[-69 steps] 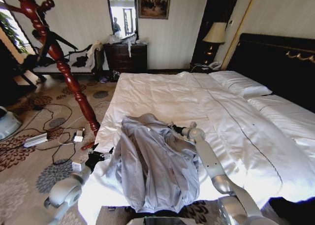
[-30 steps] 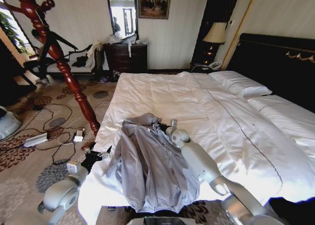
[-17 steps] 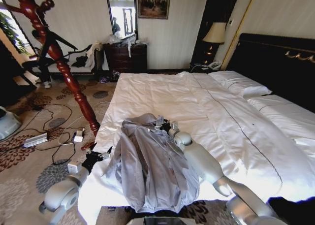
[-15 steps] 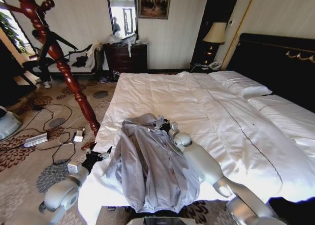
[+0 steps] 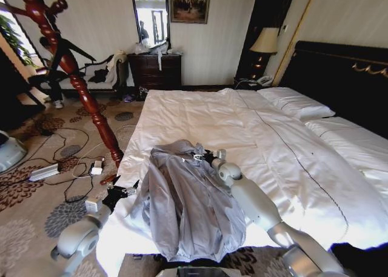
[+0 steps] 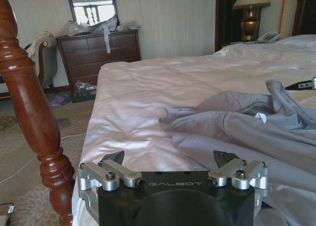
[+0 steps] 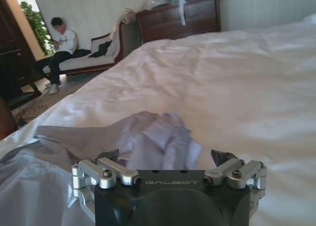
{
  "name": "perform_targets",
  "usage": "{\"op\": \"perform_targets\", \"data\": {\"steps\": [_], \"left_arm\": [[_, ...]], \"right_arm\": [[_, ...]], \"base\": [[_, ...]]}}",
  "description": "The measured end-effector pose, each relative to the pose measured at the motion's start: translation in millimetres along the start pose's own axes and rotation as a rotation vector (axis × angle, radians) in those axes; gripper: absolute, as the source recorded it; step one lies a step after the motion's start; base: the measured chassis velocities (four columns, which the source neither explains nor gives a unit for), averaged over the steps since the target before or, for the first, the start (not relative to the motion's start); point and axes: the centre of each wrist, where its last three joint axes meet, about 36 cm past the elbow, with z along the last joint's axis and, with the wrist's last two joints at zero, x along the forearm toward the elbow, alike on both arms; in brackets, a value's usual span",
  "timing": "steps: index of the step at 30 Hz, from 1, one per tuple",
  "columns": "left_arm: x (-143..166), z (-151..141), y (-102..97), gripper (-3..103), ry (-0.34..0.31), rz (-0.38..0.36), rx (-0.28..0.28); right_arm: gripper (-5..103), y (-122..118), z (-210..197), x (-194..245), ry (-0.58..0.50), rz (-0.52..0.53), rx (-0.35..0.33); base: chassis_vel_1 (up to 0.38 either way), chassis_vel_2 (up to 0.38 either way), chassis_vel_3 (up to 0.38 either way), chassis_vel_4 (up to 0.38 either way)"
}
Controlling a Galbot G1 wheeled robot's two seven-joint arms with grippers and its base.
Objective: Pick up the clothes from the bed and hang them on the clothes hanger.
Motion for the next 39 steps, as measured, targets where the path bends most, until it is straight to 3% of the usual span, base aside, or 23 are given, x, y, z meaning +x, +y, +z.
{"op": "perform_targets", "data": {"steps": [3, 10, 21, 28, 30, 37, 39], "left_arm": [[-1.4, 1.2, -1.5, 100, 0.002, 0.004, 0.002], [-3.1, 1.0, -4.0, 100, 0.000, 0.010, 0.004], [-3.0, 0.9, -3.1, 100, 0.000, 0.008, 0.007], [-3.3, 1.8, -2.8, 100, 0.000, 0.008, 0.008], [-3.3, 1.9, -2.9, 100, 0.001, 0.008, 0.008], [-1.4, 1.1, -1.9, 100, -0.001, 0.005, 0.007], [-0.9, 1.3, -1.6, 100, 0.000, 0.003, 0.008]], "right_arm": [[100, -13.6, 2.4, 1.2, 0.018, 0.027, -0.011], [101, -19.9, 5.9, -9.0, 0.032, 0.057, 0.015], [85, -9.1, 12.2, -24.1, 0.057, 0.042, 0.012], [52, -15.1, 15.7, -23.8, 0.063, 0.050, 0.015], [52, -14.0, 15.7, -24.5, 0.062, 0.047, 0.016], [20, -4.5, 15.1, -29.5, 0.059, 0.029, 0.019], [20, -4.6, 14.9, -29.2, 0.059, 0.029, 0.020]], "base": [[0.000, 0.000, 0.000, 0.000], [0.000, 0.000, 0.000, 0.000], [0.000, 0.000, 0.000, 0.000], [0.000, 0.000, 0.000, 0.000], [0.000, 0.000, 0.000, 0.000], [0.000, 0.000, 0.000, 0.000], [0.000, 0.000, 0.000, 0.000]]}}
